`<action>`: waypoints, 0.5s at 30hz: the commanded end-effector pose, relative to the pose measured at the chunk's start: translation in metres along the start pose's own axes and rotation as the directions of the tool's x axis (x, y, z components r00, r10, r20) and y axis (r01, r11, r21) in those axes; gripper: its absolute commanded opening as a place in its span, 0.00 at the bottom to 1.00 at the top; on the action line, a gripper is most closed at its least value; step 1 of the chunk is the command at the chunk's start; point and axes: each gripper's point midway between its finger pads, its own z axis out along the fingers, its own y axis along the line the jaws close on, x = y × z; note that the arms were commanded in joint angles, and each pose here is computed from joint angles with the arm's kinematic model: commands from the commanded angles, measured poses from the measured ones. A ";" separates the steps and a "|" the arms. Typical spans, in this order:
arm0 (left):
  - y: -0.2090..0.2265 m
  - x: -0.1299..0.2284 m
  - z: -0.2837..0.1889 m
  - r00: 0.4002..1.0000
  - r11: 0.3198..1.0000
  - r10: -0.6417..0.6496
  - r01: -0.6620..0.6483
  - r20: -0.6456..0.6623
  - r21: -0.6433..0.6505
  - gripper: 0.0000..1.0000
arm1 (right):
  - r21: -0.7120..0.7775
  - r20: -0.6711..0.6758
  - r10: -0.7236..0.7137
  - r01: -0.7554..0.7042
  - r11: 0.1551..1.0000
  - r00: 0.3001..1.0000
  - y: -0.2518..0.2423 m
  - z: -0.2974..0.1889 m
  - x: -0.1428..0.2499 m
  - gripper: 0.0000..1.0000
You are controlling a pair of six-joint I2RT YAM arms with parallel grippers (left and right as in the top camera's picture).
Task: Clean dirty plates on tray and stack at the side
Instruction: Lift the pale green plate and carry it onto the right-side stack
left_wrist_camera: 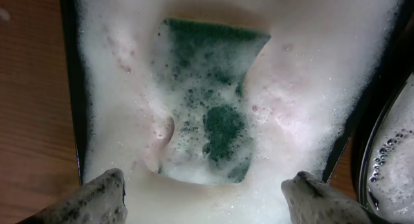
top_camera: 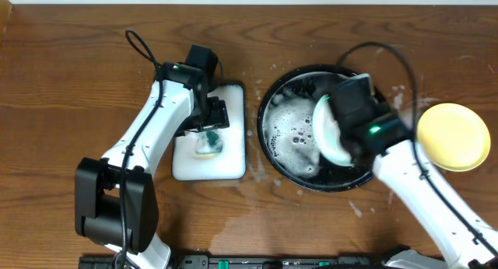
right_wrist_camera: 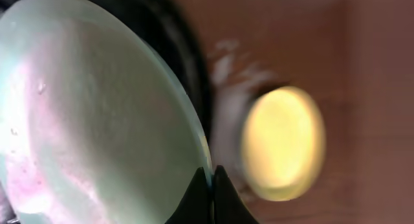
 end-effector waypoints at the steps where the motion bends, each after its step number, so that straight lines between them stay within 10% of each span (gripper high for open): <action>1: 0.003 -0.002 0.000 1.000 1.000 -0.002 0.002 0.004 -0.013 0.83 | 0.342 0.145 -0.100 0.045 0.939 0.984 -0.033 -0.043 -0.024 0.01; 15: 0.003 -0.002 0.000 1.000 1.000 -0.002 0.002 0.004 -0.013 0.84 | 0.501 0.253 -0.311 0.151 0.852 0.916 -0.013 -0.099 -0.044 0.01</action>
